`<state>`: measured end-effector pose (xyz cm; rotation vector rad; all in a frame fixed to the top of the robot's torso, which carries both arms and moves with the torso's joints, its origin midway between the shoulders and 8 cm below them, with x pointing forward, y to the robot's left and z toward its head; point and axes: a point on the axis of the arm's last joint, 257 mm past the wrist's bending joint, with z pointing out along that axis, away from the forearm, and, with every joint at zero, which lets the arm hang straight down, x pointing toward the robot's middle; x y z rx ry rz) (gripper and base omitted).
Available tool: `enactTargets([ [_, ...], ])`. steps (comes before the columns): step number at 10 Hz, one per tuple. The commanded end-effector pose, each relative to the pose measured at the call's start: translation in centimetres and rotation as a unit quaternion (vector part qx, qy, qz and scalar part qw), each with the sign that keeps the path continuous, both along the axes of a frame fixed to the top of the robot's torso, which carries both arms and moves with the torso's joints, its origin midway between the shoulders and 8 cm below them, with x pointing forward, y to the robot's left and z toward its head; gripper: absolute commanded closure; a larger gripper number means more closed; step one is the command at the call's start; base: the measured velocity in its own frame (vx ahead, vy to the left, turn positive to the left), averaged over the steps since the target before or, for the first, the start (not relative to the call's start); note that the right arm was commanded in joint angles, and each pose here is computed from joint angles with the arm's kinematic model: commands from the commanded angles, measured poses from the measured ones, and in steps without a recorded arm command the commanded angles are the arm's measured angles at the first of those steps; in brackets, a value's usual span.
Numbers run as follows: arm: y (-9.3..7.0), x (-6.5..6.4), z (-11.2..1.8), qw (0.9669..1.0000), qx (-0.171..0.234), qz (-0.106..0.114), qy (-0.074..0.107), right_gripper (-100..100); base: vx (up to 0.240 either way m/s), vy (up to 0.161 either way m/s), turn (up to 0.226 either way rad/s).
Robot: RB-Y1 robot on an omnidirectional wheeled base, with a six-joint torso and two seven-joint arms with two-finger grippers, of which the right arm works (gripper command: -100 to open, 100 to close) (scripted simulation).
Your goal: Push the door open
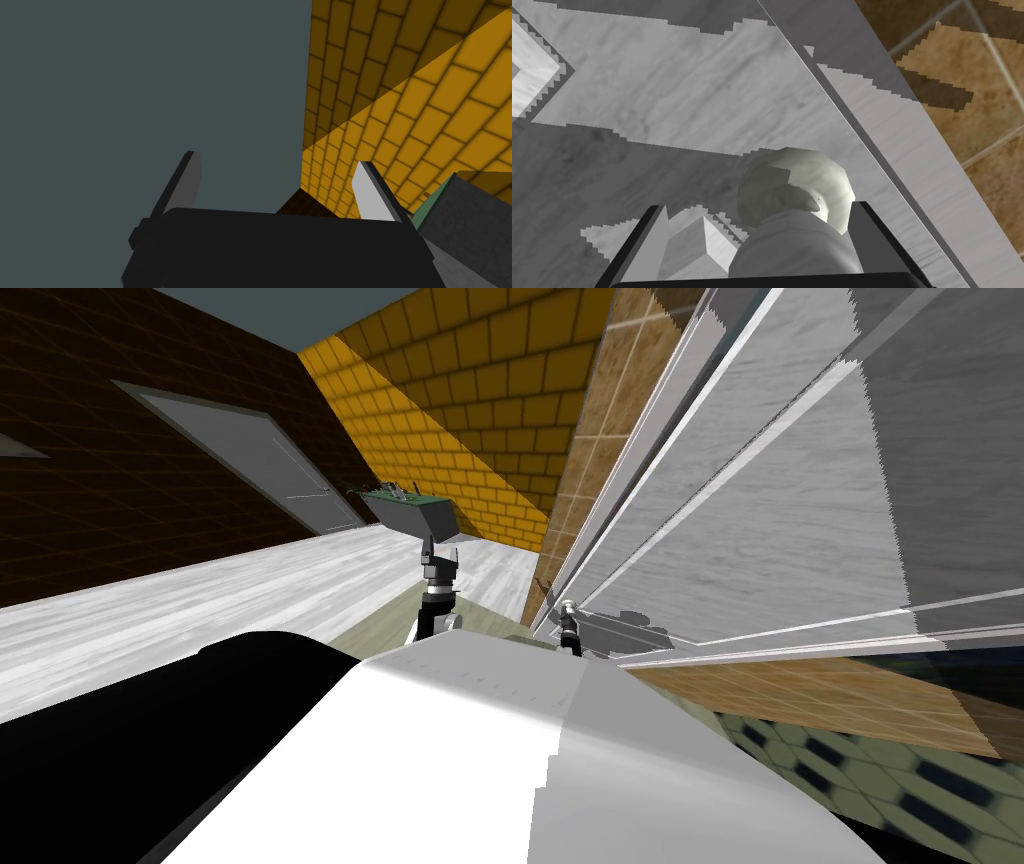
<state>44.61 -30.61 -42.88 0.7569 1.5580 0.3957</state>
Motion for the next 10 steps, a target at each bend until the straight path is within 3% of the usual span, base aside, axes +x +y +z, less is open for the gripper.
enactTargets([
  [1,-1.7,-0.7,0.0,0.9996,0.021,-0.015,-0.007,100,-0.044,-0.089,0.068],
  [5,-0.8,-0.6,0.6,0.9964,0.079,-0.014,-0.028,100,-0.051,-0.062,0.051],
  [7,-0.8,-0.6,0.6,0.9958,0.086,-0.015,-0.029,100,-0.024,-0.04,0.038],
  [10,-0.1,-0.6,1.0,0.9901,0.132,-0.014,-0.045,100,-0.046,-0.054,0.046],
])
